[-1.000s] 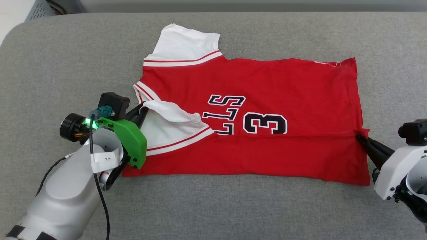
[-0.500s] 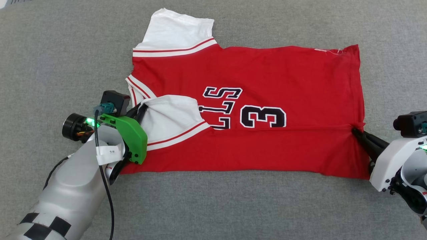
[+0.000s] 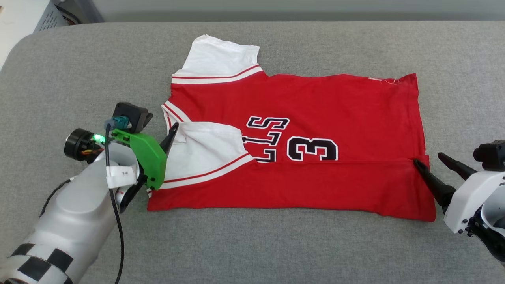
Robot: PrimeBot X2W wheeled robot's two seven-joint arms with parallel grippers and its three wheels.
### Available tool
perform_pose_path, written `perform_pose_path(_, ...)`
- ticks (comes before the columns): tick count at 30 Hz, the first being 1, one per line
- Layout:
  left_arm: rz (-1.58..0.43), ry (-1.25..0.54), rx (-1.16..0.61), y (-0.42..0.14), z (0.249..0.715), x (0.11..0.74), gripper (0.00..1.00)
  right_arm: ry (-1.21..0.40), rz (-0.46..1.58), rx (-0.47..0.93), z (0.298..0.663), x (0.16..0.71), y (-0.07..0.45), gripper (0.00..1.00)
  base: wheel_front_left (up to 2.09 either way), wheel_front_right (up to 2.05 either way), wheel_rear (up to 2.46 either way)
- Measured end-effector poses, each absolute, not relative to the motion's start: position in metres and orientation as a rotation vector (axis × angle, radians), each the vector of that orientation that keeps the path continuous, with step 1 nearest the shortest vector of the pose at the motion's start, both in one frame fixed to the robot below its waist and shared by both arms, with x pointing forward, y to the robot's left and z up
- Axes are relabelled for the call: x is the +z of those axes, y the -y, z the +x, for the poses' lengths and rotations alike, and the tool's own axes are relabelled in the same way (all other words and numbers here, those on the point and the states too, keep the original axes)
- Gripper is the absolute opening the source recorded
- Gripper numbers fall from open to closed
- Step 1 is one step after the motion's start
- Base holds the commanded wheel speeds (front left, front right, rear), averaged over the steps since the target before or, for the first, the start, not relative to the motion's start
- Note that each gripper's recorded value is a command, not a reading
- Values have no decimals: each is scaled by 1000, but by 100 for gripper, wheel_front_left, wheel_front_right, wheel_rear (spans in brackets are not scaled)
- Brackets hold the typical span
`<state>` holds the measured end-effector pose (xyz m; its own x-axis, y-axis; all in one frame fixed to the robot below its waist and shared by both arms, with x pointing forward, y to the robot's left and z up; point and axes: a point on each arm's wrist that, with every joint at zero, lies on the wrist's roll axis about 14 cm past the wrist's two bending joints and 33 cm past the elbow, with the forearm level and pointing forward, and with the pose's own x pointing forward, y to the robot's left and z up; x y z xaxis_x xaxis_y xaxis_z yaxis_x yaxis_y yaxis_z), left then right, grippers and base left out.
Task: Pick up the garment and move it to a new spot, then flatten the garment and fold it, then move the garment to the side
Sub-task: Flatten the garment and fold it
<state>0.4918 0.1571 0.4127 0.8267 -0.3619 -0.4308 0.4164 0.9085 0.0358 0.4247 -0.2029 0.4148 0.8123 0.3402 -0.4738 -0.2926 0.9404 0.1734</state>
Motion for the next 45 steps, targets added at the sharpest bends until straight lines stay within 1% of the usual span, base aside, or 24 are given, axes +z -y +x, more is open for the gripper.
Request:
perform_pose_path(3,141,-419,-417,-159,499,435,100,-503,91,342,423,422,202,100,0,0,0)
perform_pose_path(5,145,-447,-418,-160,499,444,100,-493,84,346,421,425,201,100,0,0,0)
perform_pose_path(15,157,-797,-505,-153,458,444,100,-467,91,363,416,435,191,100,0,0,0)
perform_pose_path(18,129,-900,-524,-153,444,439,100,-468,92,365,414,435,189,100,0,0,0)
perform_pose_path(20,151,-949,-531,-156,437,433,100,-469,93,362,413,435,190,100,0,0,0)
perform_pose_path(26,152,-1062,-539,-160,422,415,100,-494,96,353,410,429,194,100,0,0,0)
perform_pose_path(32,110,-1188,-522,-167,399,380,100,-523,103,346,407,420,195,100,0,0,0)
perform_pose_path(37,94,-1238,-506,-171,392,364,100,-537,106,342,407,415,197,100,0,0,0)
perform_pose_path(42,91,-1251,-500,-170,392,355,100,-545,109,341,407,414,196,100,0,0,0)
perform_pose_path(43,91,-1249,-500,-170,392,355,64,-543,108,340,408,415,197,100,0,0,0)
perform_pose_path(44,90,-1243,-500,-170,393,355,15,-541,106,340,408,415,197,100,0,0,0)
perform_pose_path(45,89,-1236,-500,-170,393,355,0,-539,103,341,408,416,198,100,0,0,0)
